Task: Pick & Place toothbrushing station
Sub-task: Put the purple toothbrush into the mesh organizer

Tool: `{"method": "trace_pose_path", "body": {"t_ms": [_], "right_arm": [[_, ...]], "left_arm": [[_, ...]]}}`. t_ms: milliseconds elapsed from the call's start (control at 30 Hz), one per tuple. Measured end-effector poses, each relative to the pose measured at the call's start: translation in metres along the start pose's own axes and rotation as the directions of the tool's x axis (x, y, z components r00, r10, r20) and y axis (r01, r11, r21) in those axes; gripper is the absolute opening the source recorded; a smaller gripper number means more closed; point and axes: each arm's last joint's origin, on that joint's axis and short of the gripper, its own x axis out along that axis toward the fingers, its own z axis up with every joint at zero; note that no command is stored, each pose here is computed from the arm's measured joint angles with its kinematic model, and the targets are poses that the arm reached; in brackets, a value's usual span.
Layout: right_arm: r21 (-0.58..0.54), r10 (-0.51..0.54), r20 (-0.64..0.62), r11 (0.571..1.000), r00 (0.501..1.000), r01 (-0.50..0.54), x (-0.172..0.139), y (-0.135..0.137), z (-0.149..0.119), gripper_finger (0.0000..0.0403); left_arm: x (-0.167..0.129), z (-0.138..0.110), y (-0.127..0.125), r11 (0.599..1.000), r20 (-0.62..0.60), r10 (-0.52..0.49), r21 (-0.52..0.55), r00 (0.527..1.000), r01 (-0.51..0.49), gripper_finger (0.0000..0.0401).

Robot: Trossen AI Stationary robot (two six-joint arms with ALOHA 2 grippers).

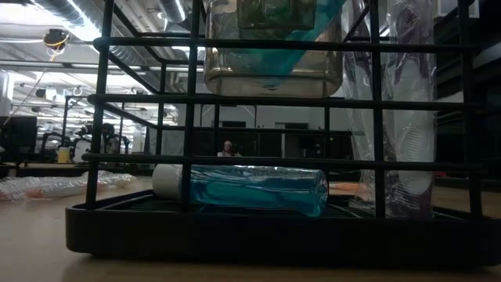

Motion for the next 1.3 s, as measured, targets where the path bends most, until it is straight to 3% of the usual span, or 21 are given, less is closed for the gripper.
{"method": "trace_pose_path", "body": {"t_ms": [133, 600, 1100, 1300], "right_arm": [[0.002, 0.0, 0.0, 1.0, 1.0, 0.0, 0.0, 0.0, 0.0, 0.0235], [-0.015, 0.003, -0.005, 1.0, 1.0, -0.003, 0.0, 0.0, -0.001, 0.0235], [-0.017, 0.007, -0.007, 1.0, 1.0, -0.007, -0.001, 0.001, 0.0, 0.0235], [-0.01, 0.015, -0.008, 1.0, 1.0, -0.015, -0.002, 0.004, 0.001, 0.0235]], "left_arm": [[-0.007, 0.013, 0.009, 0.999, 0.03, 0.032, 0.017, 0.999, -0.033, 0.0001], [-0.005, 0.01, 0.014, 0.995, -0.033, 0.011, 0.096, 0.999, -0.008, 0.0001], [0.028, -0.008, -0.007, 0.988, -0.078, -0.034, 0.151, 0.996, 0.045, 0.0001], [0.034, -0.013, -0.009, 0.99, -0.104, -0.041, 0.127, 0.994, 0.054, 0.0001]]}}
